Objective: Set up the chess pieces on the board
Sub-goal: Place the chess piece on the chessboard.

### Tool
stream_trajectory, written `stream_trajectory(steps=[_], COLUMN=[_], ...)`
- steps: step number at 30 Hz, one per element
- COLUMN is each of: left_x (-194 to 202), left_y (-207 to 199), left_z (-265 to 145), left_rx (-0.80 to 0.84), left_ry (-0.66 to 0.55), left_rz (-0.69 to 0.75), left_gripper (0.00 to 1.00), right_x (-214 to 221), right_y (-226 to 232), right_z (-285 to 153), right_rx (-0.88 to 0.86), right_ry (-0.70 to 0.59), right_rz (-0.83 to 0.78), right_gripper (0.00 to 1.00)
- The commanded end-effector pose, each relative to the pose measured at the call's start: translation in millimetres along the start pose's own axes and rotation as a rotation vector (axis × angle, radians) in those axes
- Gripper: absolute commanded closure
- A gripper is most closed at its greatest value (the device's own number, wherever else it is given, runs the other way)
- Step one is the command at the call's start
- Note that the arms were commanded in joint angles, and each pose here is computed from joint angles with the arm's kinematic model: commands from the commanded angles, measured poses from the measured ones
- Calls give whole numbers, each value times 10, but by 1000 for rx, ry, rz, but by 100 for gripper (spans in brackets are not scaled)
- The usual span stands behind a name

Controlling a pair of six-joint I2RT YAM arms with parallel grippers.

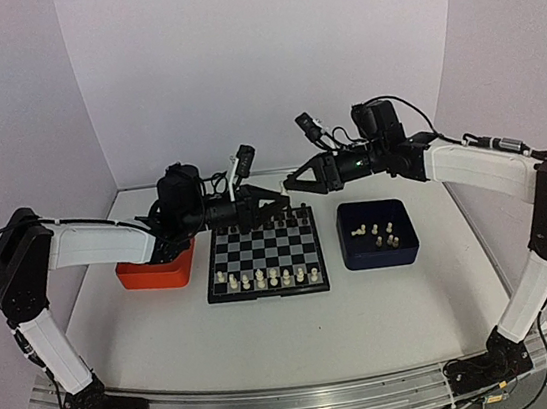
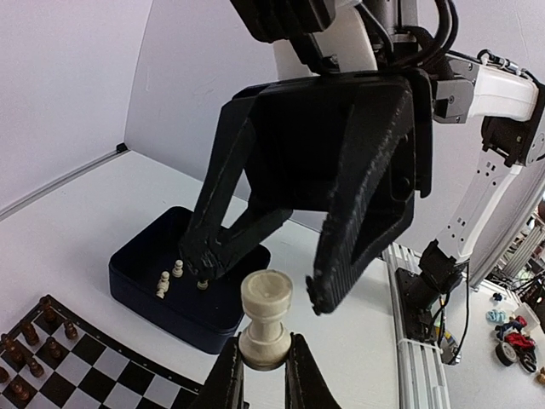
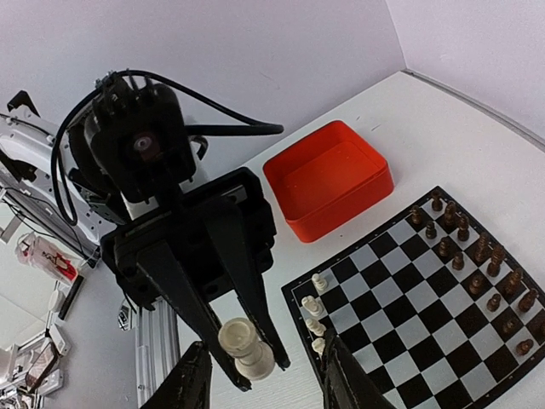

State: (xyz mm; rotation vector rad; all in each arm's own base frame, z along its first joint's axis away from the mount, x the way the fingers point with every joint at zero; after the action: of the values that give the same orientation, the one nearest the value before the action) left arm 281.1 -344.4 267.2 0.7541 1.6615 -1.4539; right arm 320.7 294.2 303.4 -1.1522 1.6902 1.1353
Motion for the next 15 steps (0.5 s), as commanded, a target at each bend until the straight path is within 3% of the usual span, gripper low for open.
stream_trajectory(steps=[1, 15], left_x=[-283, -307], left_y=[-242, -361], left_z=[-94, -171], left_rx=[80, 156], left_ry=[-130, -168], left_rz=[62, 72], left_gripper=[100, 100], right_x=[-173, -217], right_y=[186, 226], right_z=[57, 99], right_rx=[-98, -124], right_ry=[-58, -99], right_rz=[-96, -102], right_gripper=[61, 83])
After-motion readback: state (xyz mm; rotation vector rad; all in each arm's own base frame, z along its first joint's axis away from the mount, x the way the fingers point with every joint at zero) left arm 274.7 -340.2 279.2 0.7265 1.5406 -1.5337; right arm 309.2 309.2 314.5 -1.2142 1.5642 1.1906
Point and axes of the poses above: each gripper's point midway between its finger pads, its own z axis out along the fingers, its own y axis along the line the jaws close on, x = y × z, the point moved 8 cm from there along -z, back along the fingers, and after that the axes turned 14 degrees about -z, right-handed, at the moved point
